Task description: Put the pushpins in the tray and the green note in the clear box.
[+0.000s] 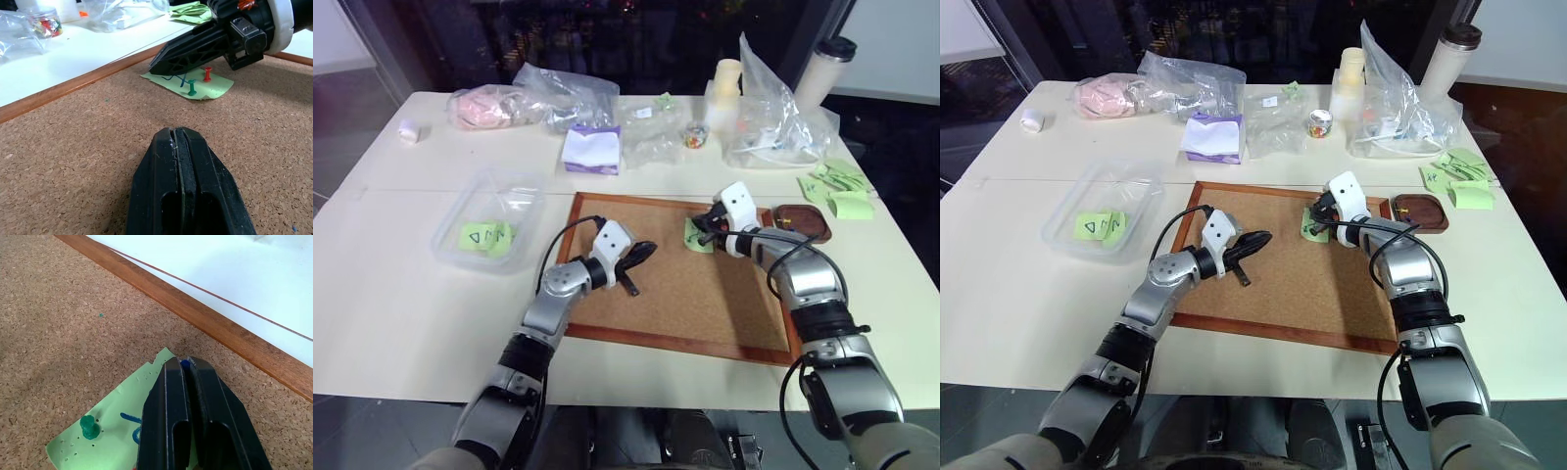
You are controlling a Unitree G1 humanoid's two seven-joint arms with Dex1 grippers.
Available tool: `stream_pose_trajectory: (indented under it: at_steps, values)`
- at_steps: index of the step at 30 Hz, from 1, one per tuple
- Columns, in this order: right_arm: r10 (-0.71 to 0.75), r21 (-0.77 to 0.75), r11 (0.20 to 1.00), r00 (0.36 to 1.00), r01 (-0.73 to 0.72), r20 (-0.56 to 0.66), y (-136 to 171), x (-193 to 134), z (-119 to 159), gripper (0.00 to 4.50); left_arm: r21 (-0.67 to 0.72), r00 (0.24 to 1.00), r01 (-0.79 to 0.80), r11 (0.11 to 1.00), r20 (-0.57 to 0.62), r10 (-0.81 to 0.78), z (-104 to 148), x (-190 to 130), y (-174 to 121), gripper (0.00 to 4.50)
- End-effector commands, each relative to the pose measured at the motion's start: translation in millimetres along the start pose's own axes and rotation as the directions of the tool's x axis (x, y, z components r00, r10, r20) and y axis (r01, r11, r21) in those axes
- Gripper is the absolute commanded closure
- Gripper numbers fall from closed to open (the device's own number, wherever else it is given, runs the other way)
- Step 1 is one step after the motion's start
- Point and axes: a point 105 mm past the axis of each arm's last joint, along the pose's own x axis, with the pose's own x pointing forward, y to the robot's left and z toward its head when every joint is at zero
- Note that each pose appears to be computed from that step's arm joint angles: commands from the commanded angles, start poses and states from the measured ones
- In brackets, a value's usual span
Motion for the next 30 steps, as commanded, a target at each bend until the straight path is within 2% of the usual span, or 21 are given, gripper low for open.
stream_pose_trajectory:
  at_steps: [1,7,12,15,17,23,30]
  values:
    - [-0.032,-0.045,0.998,0.99,0.038,0.138,-7.4,-22.6,45.1,4.39,-0.073,0.99,-0.002,0.997,-0.143,-0.008,-40.6,-7.6,-6.0,4.5]
    - [-0.102,-0.005,0.995,0.979,0.104,0.178,-14.6,-42.9,57.0,4.39,-0.077,0.99,0.007,0.997,-0.142,-0.018,-41.8,-6.2,-9.3,4.5]
    - [-0.291,0.058,0.957,0.937,0.286,0.195,-51.2,-67.2,53.2,4.39,-0.077,0.99,0.005,0.997,-0.14,-0.016,-42.1,-7.2,-9.7,4.5]
    - [-0.473,0.121,0.881,0.863,0.457,0.176,-85.9,-87.0,36.4,4.39,-0.074,0.99,0.001,0.997,-0.143,-0.012,-43.0,-8.3,-9.1,4.5]
    - [-0.541,0.154,0.839,0.829,0.521,0.142,-100.3,-97.1,21.2,4.39,-0.071,0.99,0.001,0.997,-0.144,-0.011,-43.5,-9.1,-8.9,4.5]
    - [-0.611,0.23,0.776,0.79,0.587,0.05,-118.3,-108.7,-18.7,4.39,-0.057,0.987,0.012,0.998,-0.159,-0.021,-46.9,-10.7,-10.2,4.5]
    - [-0.629,0.268,0.751,0.778,0.603,0.012,-125.7,-107.2,-37.7,4.39,-0.055,0.987,0.021,0.998,-0.16,-0.029,-47.3,-10.6,-12.7,4.5]
